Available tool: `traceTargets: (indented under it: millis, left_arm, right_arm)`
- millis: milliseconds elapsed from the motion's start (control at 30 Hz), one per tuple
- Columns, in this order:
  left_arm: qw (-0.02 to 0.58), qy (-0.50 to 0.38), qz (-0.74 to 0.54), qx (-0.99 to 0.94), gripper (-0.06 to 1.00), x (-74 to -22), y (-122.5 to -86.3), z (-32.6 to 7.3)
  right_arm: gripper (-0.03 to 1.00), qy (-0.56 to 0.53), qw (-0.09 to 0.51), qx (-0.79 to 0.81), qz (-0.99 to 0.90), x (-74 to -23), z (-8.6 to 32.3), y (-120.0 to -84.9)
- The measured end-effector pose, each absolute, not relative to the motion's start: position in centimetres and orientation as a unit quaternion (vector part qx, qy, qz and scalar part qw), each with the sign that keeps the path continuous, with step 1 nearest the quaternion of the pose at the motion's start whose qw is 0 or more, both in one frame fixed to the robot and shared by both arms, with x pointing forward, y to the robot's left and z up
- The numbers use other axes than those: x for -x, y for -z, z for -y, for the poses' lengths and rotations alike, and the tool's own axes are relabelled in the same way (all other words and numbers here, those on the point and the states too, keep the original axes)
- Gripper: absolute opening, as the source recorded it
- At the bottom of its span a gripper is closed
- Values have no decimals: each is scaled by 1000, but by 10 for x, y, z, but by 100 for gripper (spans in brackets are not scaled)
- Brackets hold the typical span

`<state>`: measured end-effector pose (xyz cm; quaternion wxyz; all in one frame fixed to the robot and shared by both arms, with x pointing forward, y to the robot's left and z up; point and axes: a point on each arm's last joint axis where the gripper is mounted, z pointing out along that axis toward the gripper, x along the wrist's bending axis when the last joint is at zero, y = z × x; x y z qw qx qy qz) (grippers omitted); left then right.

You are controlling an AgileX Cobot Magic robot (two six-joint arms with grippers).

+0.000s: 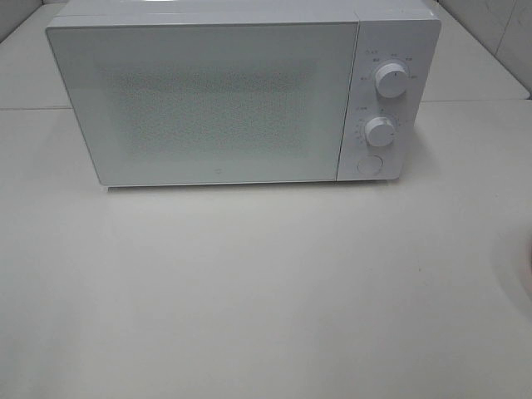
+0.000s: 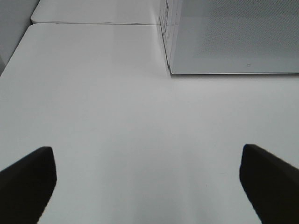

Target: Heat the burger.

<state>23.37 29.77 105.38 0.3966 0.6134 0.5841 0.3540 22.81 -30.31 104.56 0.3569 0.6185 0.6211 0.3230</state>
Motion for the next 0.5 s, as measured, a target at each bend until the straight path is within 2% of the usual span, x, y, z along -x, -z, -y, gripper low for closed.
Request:
traceTargets:
  millis: [500]
  left_arm:
    - [397,-354,-584,-613,99,-234,-1054,-298]
  right_arm:
    - [94,-324,356,-620,-620,-228,303,-1046]
